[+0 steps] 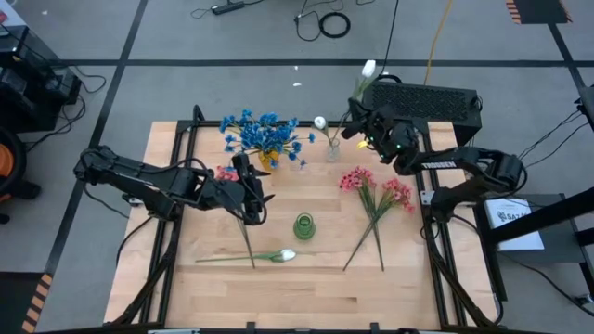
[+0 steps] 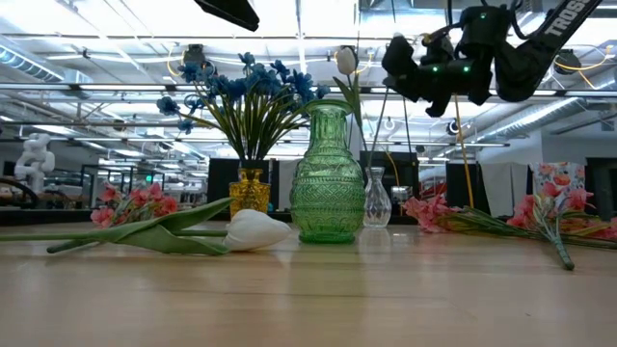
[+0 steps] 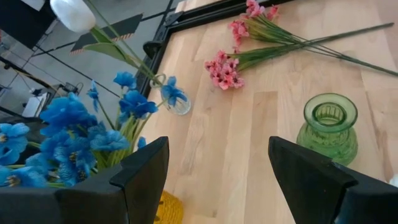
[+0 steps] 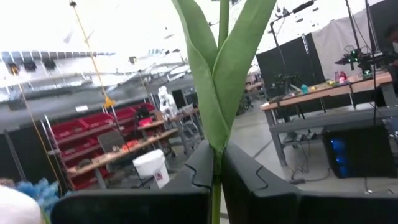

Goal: Sort flowers into vase by color
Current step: Put the right white tulip into the transparent vase

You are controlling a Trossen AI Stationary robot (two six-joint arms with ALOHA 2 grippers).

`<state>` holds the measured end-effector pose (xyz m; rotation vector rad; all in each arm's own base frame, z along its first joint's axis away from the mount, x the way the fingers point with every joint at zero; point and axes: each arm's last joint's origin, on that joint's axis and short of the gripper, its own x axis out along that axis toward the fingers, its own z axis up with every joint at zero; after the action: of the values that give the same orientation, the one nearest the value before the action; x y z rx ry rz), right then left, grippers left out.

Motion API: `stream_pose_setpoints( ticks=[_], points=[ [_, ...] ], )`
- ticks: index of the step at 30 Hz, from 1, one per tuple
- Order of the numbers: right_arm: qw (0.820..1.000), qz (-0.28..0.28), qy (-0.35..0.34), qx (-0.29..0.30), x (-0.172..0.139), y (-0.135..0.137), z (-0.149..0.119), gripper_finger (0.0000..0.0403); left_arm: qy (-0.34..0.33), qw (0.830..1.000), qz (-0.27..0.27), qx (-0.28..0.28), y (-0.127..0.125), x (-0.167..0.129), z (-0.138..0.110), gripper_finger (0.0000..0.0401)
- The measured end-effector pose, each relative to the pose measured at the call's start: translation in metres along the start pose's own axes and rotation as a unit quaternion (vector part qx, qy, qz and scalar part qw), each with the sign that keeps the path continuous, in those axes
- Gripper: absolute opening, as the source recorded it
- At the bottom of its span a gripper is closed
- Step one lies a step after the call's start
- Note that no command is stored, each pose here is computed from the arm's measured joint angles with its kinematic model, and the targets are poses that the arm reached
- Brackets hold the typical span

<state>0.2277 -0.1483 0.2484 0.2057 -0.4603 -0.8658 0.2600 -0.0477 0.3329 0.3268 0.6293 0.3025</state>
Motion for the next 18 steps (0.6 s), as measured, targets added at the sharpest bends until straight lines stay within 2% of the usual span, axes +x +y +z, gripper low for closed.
stream_pose_setpoints(
  ticks=[9,18],
  points=[
    [1.0,0.006,-0.027,0.003,-0.004,0.003,0.017,0.0008,0.0,1.0,-0.008,-0.002,-0.001,0.0,0.0,0.028],
    [0.999,-0.005,0.016,-0.049,-0.003,0.001,0.008,0.0008,-0.002,1.0,-0.012,-0.002,-0.001,0.0,0.0,0.028]
  ],
)
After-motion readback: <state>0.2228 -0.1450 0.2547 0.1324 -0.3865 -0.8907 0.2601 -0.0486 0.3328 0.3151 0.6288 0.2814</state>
